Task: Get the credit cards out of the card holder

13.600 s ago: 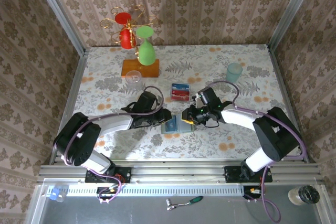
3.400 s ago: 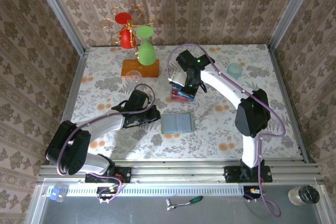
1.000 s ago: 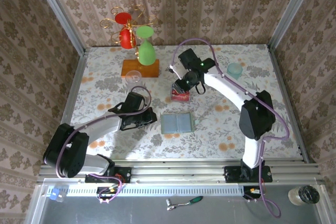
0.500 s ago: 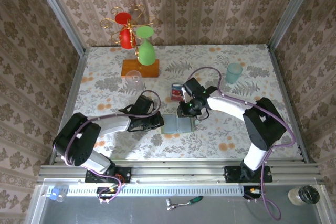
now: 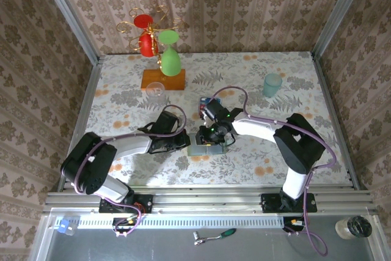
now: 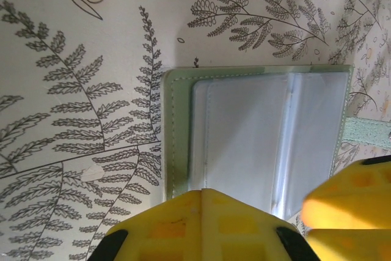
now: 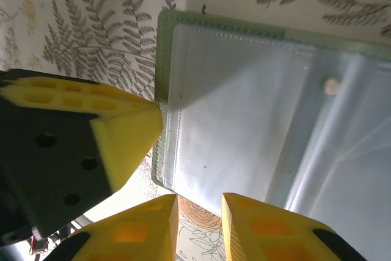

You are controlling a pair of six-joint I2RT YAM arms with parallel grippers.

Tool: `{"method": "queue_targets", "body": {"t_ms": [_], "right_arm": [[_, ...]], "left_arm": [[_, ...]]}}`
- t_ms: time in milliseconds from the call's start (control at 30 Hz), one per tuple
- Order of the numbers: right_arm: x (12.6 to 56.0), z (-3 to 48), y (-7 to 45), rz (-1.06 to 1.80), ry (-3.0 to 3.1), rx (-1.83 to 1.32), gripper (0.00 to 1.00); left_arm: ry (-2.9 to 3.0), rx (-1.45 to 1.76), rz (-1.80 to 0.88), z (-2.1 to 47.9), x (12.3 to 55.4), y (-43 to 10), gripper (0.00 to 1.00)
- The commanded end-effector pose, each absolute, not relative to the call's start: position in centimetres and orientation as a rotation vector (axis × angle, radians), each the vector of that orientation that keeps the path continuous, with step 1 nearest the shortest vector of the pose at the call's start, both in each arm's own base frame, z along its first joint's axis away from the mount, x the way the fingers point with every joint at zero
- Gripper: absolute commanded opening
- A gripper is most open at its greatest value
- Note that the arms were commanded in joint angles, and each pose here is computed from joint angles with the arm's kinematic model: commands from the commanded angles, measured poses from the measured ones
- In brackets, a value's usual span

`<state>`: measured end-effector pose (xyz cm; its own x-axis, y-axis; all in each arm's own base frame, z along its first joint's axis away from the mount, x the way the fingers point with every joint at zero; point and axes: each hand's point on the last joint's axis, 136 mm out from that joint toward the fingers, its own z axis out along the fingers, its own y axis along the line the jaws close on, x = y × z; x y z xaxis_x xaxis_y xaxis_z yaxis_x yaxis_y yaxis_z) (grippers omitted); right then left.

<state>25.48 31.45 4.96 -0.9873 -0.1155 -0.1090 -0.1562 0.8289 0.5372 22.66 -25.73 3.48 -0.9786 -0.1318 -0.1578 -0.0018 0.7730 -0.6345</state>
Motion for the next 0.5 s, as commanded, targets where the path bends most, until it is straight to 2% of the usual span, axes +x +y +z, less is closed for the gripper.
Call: {"method": "queue_targets", "body": {"t_ms": [0, 267, 467], "right_arm": [[25.6, 5.1, 32.9, 0.919, 2.938, -0.213, 0.26], [25.3, 4.2, 34.0, 0.944, 2.953, -0.229, 0.26], [25.1, 3.5, 34.7, 0.966, 2.961, -0.229, 0.19]], "left_arm": [[2.766, -0.124, -0.991, 3.4, 22.5, -25.6, 0.0], [2.822, -0.151, -0.955, 1.9, 21.9, -25.0, 0.0], [2.851, -0.154, -0.935, 1.3, 21.6, -24.6, 0.0]]}}
